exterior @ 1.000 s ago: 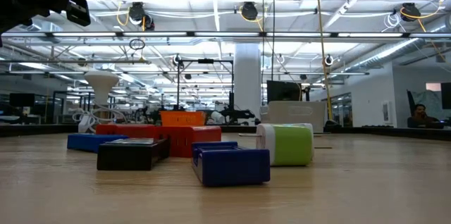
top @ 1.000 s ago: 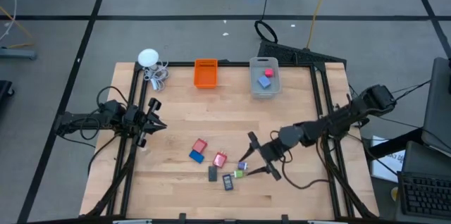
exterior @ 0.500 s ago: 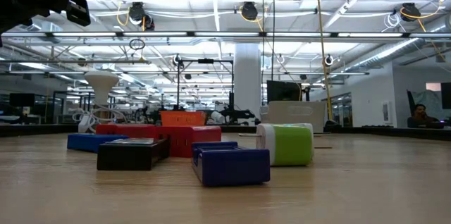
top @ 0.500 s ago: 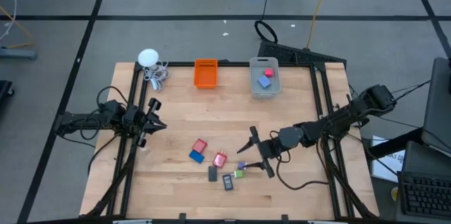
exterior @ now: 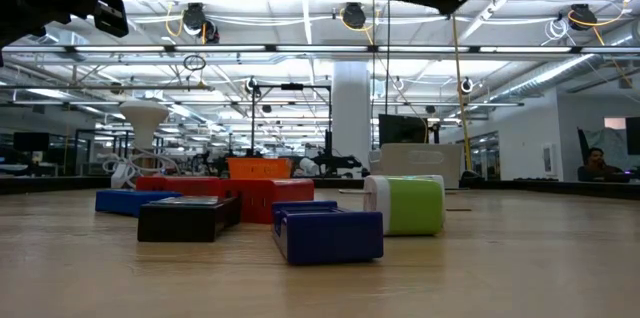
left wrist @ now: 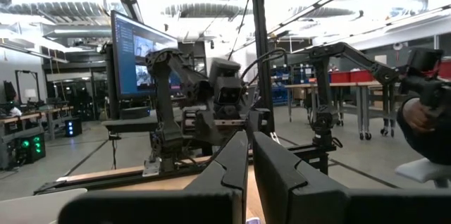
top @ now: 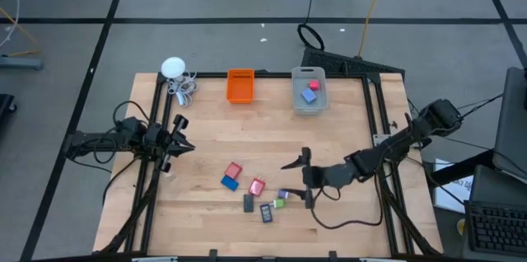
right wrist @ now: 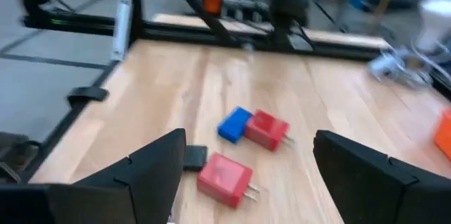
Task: Pick & Place Office items
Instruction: Put the purple charger adapter into the gray bin
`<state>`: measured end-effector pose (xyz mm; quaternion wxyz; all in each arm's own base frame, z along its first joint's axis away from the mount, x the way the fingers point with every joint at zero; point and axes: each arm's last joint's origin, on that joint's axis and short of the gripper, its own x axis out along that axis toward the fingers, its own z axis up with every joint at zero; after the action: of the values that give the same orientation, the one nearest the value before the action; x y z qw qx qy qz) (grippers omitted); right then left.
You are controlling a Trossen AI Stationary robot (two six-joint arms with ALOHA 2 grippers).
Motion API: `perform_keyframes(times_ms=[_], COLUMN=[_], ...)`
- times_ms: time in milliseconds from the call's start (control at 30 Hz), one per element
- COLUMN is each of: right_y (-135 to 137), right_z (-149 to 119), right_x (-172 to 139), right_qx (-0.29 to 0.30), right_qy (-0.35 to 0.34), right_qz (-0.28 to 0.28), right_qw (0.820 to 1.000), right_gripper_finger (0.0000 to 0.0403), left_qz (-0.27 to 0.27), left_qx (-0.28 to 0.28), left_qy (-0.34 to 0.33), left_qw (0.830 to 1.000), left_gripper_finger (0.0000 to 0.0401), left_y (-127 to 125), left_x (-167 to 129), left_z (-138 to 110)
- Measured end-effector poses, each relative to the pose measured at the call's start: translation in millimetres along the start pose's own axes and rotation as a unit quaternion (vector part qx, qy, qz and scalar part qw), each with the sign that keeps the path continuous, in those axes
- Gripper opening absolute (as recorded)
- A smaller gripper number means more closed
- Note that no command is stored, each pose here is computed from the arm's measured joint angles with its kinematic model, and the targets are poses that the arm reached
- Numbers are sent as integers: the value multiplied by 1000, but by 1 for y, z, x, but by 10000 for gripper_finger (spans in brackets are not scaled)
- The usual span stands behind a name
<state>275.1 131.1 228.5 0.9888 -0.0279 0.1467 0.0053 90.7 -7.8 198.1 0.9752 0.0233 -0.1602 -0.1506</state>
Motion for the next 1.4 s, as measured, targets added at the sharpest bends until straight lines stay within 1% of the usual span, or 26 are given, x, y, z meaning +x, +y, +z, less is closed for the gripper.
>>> perform_keyframes(times_ms=[100,200,433,500,633,767,833,933,1033,1200,1400], right_y=[2,3,11,15,22,22,20,20,19,11,3], right_z=[-8,-19,-57,-67,-87,-90,-88,-85,-84,-84,-83], right_x=[6,15,36,42,52,54,52,49,49,51,55], right_qx=[13,28,15,28,52,55,38,15,8,4,43], right_qy=[45,70,134,147,185,201,209,213,211,206,206], right_qz=[-24,-33,-40,-25,25,66,90,108,106,66,43], right_qw=[999,997,990,988,981,976,973,971,972,976,977], right_gripper_finger=[301,300,299,299,299,299,299,299,299,299,299], left_qz=[0,0,0,0,0,0,0,0,0,0,0], left_qx=[0,0,0,0,0,0,0,0,0,0,0], left_qy=[0,0,1,0,0,0,0,0,0,0,0], left_qw=[1000,1000,1000,1000,1000,1000,1000,1000,1000,1000,1000], left_gripper_finger=[24,24,24,24,24,24,24,24,24,24,24], left_y=[0,0,0,0,0,0,0,0,0,0,0], left_x=[0,0,0,0,0,0,0,0,0,0,0], left_z=[0,0,0,0,0,0,0,0,0,0,0])
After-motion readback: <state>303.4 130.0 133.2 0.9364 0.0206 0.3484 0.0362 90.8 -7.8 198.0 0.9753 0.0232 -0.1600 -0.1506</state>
